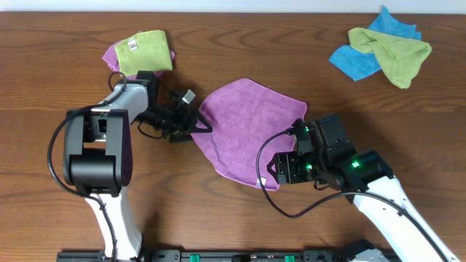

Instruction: Fold the cloth

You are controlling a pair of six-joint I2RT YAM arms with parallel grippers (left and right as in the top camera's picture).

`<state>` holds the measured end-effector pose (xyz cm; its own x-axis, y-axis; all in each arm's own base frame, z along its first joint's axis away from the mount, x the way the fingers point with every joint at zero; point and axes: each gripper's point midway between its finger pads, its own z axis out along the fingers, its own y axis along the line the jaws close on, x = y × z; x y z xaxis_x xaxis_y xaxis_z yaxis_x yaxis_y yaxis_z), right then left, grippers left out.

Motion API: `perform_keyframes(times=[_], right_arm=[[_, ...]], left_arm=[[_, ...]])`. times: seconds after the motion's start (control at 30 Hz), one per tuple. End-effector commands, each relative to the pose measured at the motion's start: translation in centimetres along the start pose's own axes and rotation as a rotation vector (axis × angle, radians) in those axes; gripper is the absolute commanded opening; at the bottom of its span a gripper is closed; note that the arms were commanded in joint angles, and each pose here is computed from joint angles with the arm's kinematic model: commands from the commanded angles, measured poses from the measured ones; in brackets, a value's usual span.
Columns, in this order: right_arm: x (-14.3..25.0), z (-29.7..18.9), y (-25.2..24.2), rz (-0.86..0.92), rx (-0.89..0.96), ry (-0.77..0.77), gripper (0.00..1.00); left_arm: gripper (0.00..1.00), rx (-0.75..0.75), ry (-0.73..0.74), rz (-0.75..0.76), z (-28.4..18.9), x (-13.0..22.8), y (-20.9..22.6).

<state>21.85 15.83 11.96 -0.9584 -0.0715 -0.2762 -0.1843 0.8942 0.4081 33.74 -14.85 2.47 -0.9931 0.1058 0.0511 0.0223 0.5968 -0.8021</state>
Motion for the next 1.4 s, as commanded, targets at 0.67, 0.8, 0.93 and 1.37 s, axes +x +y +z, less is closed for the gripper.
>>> perform_keyframes(times=[0.67,0.8,0.93,1.37], right_arm=[[0.5,-0.1,-0.3,0.026,0.003,0.011,0.75],[0.8,-0.2,-0.9,0.053,0.037,0.019,0.76],[1.2,-0.2,-1.8,0.081,0.083,0.029,0.76],[5.1,1.7,-4.3,0.231,0.161,0.126,0.78]], left_arm=[[0.72,0.004,0.003,0.033,1.9,-0.6,-0.5],[0.48,0.014,0.057,-0.009,1.8,1.0,-0.7],[0.19,0.021,0.115,-0.041,1.7,2.7,-1.0],[0.06,0.086,0.185,-0.102,1.1,4.9,-2.8]])
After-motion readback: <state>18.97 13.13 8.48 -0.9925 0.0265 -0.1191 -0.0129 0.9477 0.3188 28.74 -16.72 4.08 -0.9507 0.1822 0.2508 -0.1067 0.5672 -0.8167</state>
